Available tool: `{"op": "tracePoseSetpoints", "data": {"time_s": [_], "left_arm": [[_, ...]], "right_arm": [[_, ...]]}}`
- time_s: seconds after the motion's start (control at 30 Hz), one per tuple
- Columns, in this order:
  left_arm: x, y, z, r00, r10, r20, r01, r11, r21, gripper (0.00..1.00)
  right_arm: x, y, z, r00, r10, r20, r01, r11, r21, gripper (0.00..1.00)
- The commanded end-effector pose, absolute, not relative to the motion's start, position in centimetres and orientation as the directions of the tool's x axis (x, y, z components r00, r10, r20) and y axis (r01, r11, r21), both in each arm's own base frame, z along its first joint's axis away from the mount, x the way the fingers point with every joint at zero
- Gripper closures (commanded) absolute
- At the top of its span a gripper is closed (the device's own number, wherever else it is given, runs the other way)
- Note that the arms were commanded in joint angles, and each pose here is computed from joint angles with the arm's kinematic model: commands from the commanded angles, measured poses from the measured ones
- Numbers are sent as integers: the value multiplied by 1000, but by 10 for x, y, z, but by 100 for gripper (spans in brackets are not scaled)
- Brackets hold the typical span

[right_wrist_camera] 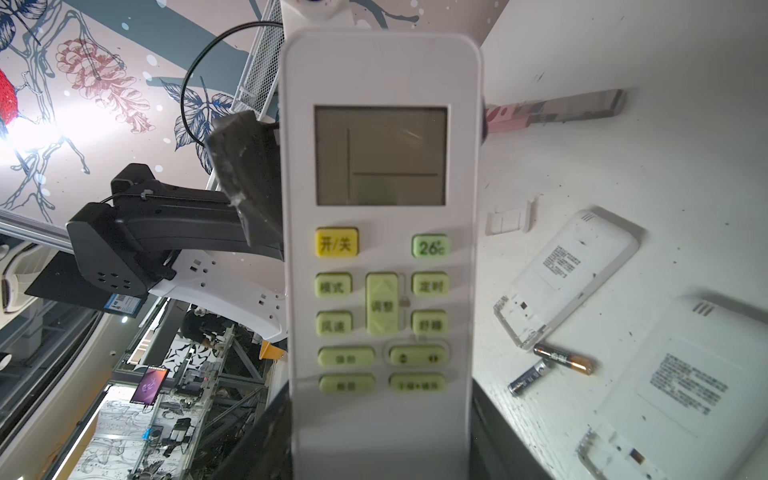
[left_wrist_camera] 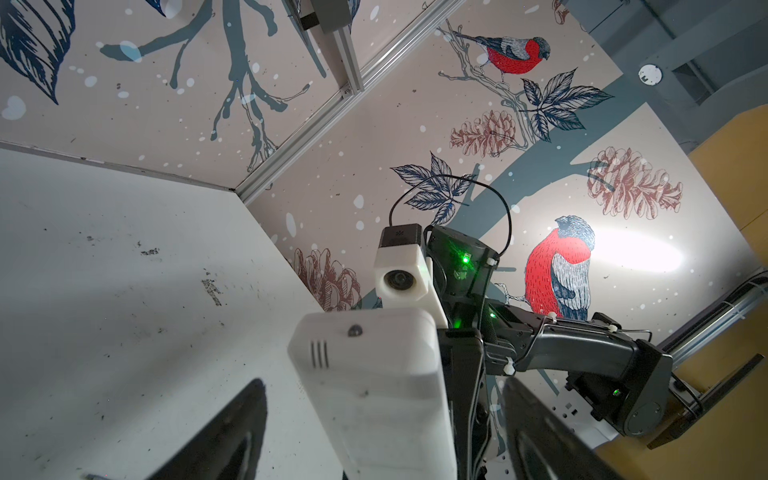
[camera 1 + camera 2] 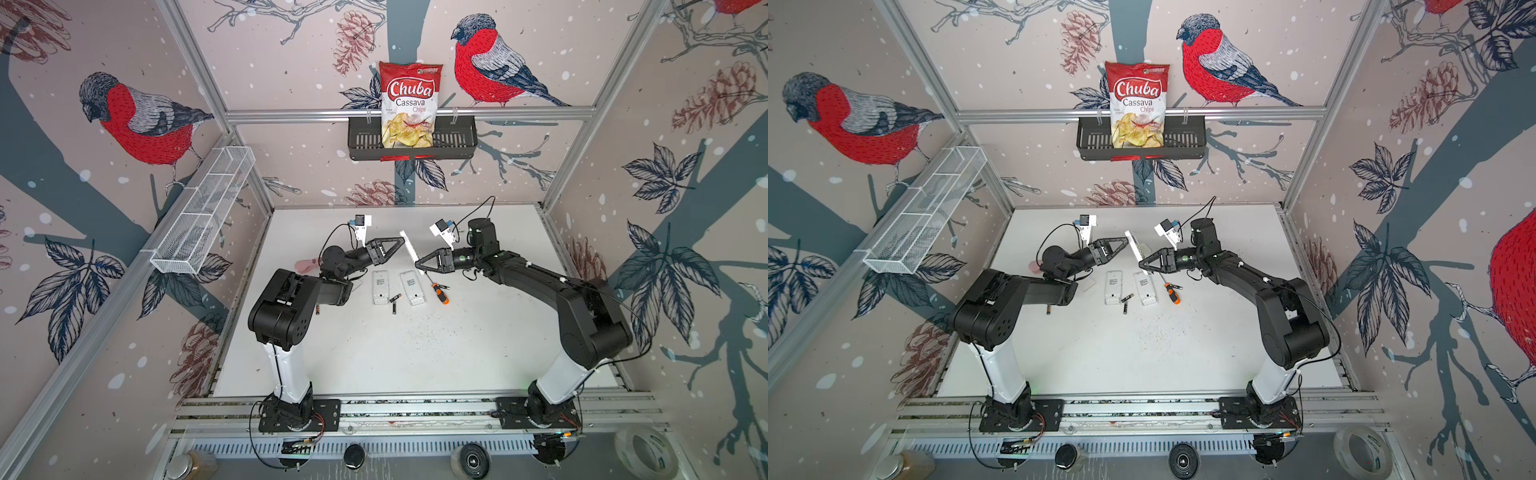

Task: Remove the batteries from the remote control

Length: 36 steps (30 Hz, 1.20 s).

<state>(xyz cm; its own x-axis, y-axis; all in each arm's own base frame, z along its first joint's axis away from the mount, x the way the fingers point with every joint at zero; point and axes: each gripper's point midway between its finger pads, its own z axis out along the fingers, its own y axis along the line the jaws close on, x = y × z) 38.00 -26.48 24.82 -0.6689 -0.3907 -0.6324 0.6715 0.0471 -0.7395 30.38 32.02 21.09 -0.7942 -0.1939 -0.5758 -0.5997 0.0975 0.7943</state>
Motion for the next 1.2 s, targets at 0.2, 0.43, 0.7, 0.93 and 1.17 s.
{"op": "tracePoseSetpoints", "data": {"time_s": [0.2, 0.43, 0.7, 0.93, 1.17], "left_arm": [[386, -266, 246, -649, -379, -660, 689, 76, -721, 14], [389, -267, 242, -658, -373, -654, 677, 86, -731, 25], [391, -267, 239, -661, -370, -653, 671, 100, -735, 32], [392, -267, 236, -665, -374, -647, 663, 104, -741, 40], [394, -266, 232, -670, -380, -638, 651, 112, -750, 45]], "right_arm": [[305, 330, 218, -771, -209, -602, -624, 57, 779, 64], [308, 337, 217, -771, -216, -599, -621, 46, 782, 64], [308, 340, 217, -769, -224, -598, -621, 40, 783, 64], [310, 340, 214, -771, -225, -597, -620, 45, 783, 62], [315, 340, 209, -773, -220, -595, -621, 72, 781, 47]]}}
